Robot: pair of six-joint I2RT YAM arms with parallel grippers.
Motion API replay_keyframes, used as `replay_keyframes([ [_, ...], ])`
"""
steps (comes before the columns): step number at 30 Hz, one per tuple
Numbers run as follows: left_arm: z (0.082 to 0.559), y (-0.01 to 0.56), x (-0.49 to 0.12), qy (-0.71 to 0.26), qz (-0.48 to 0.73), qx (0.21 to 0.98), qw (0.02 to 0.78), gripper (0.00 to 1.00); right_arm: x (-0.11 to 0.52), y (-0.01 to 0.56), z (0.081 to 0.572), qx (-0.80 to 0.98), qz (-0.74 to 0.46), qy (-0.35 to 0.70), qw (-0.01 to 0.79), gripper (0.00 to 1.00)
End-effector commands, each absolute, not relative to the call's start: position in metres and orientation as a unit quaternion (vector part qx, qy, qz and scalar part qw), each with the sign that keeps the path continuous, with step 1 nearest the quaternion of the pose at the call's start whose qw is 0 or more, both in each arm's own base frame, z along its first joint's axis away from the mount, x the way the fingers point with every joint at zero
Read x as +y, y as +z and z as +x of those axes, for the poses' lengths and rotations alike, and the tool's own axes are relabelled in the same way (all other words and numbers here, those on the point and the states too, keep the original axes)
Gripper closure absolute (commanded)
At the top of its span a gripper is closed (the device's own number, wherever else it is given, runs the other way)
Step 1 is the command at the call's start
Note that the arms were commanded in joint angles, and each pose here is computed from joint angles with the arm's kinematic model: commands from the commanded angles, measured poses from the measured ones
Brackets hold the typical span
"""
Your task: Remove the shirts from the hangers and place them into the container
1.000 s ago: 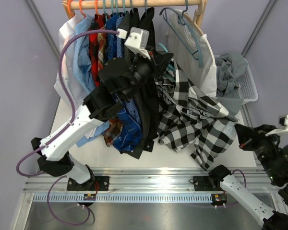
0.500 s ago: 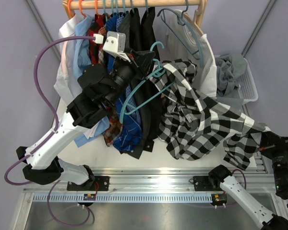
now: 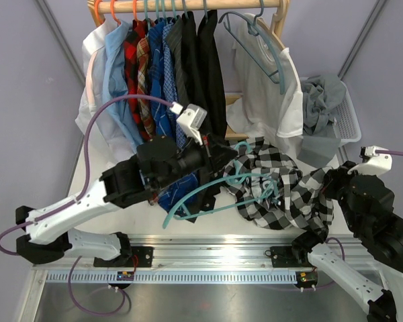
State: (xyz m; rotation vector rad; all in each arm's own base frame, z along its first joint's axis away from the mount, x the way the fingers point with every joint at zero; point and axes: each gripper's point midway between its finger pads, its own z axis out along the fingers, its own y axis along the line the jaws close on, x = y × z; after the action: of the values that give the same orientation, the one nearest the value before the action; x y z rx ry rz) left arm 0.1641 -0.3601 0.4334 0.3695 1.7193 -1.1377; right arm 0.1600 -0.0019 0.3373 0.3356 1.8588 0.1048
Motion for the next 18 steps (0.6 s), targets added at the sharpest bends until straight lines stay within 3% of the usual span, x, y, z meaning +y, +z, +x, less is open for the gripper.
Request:
replay_keyframes([
  [1,0.150,0.462,-0.311,-0.496,0.098,0.692,0.515,1.00,0.010,0.344,0.174,0.794,0.131,0.053,0.591,1.00],
  [2,0.152,0.460,-0.302,-0.489,0.086,0.694,0.521,1.00,0.016,0.341,0.178,0.801,0.119,0.055,0.584,0.89],
  [4,0.153,0.449,-0.290,-0.475,0.080,0.703,0.524,1.00,0.036,0.341,0.181,0.808,0.082,0.090,0.577,0.53],
  [6,0.152,0.454,-0.274,-0.471,0.066,0.697,0.536,1.00,0.062,0.347,0.180,0.808,0.027,0.142,0.571,0.29],
  [9,0.153,0.458,-0.260,-0.468,0.052,0.694,0.545,1.00,0.100,0.367,0.164,0.788,-0.058,0.234,0.567,0.22],
  [18,0.188,0.441,-0.289,-0.395,0.018,0.709,0.583,1.00,0.148,0.398,0.120,0.744,-0.173,0.373,0.527,0.23],
])
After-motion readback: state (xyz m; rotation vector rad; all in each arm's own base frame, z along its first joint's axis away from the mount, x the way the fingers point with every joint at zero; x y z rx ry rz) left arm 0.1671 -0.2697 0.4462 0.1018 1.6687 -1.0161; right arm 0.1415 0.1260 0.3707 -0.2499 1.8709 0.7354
